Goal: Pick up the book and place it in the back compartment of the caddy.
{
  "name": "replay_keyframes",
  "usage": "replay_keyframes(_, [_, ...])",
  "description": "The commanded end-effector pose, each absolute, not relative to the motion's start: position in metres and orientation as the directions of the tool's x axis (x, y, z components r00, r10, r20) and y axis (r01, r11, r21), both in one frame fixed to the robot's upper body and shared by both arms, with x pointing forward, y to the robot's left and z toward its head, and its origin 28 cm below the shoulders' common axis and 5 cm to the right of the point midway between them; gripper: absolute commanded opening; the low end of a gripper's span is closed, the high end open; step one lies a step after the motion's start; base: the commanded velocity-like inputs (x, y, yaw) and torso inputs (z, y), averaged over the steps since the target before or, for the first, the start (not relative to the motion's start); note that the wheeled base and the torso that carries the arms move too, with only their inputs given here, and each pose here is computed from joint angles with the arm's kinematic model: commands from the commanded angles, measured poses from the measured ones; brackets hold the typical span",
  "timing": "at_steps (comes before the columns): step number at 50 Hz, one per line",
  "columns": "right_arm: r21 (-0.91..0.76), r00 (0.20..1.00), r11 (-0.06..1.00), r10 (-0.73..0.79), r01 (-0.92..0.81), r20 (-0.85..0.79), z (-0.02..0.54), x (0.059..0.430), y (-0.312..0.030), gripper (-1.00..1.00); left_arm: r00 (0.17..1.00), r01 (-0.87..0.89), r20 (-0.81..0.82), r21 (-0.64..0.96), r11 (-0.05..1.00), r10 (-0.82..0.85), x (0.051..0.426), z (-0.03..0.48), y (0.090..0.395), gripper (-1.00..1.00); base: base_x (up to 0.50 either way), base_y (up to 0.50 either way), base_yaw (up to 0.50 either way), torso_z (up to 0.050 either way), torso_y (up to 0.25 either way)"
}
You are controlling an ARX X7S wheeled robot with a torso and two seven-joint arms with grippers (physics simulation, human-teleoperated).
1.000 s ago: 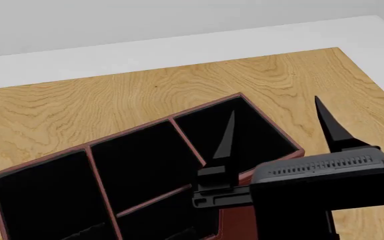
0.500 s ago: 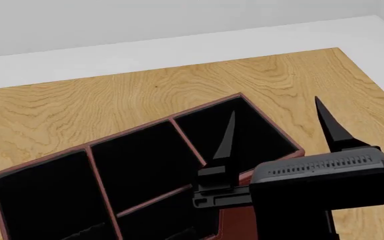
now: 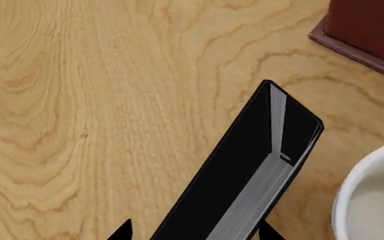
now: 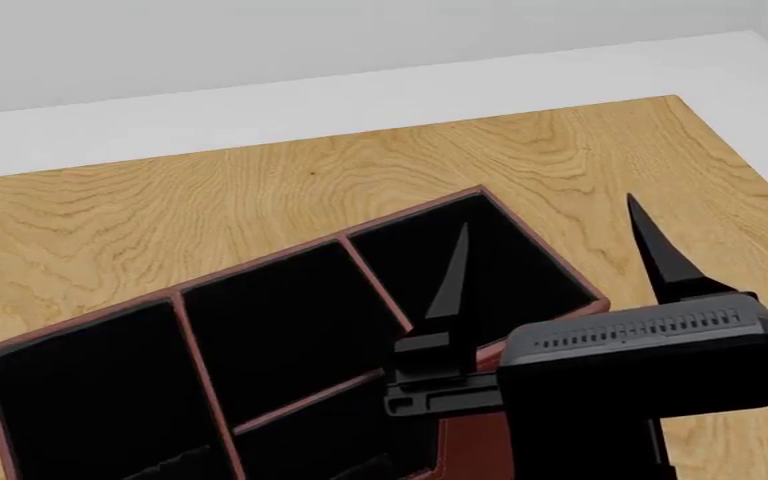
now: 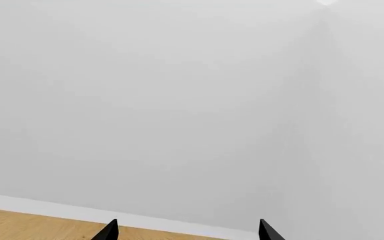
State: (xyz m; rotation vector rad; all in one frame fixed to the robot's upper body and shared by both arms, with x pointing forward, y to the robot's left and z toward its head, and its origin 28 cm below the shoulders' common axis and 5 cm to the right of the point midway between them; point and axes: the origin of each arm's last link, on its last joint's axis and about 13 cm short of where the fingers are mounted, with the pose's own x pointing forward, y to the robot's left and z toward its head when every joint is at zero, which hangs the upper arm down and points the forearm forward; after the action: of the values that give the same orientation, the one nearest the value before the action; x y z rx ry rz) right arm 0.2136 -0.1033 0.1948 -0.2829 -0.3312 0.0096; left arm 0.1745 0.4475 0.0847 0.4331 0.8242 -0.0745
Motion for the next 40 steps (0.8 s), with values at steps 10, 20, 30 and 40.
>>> replay_keyframes(10, [-0.277, 0.942, 0.961, 0.070, 0.026, 0.328, 0.197, 0.213, -0.101, 1.00, 0.891, 0.050, -0.338, 0.736, 0.675, 0.303, 0.197, 0.155, 0.461, -1.00, 0.01, 0.00, -0.02, 0.000, 0.000])
replay_keyframes(20, [-0.273, 0.940, 0.962, 0.071, 0.024, 0.333, 0.198, 0.212, -0.101, 1.00, 0.923, 0.009, -0.260, 0.754, 0.657, 0.285, 0.196, 0.189, 0.456, -1.00, 0.00, 0.00, 0.00, 0.000, 0.000])
replay_keyframes(30, [-0.271, 0.938, 0.962, 0.074, 0.022, 0.338, 0.198, 0.212, -0.102, 1.00, 0.940, -0.024, -0.196, 0.777, 0.629, 0.278, 0.198, 0.215, 0.453, -1.00, 0.00, 0.00, 0.00, 0.000, 0.000])
replay_keyframes(40, [-0.265, 0.936, 0.964, 0.068, 0.028, 0.345, 0.200, 0.209, -0.103, 1.00, 0.967, -0.096, -0.075, 0.776, 0.624, 0.242, 0.205, 0.236, 0.443, -1.00, 0.00, 0.00, 0.00, 0.000, 0.000])
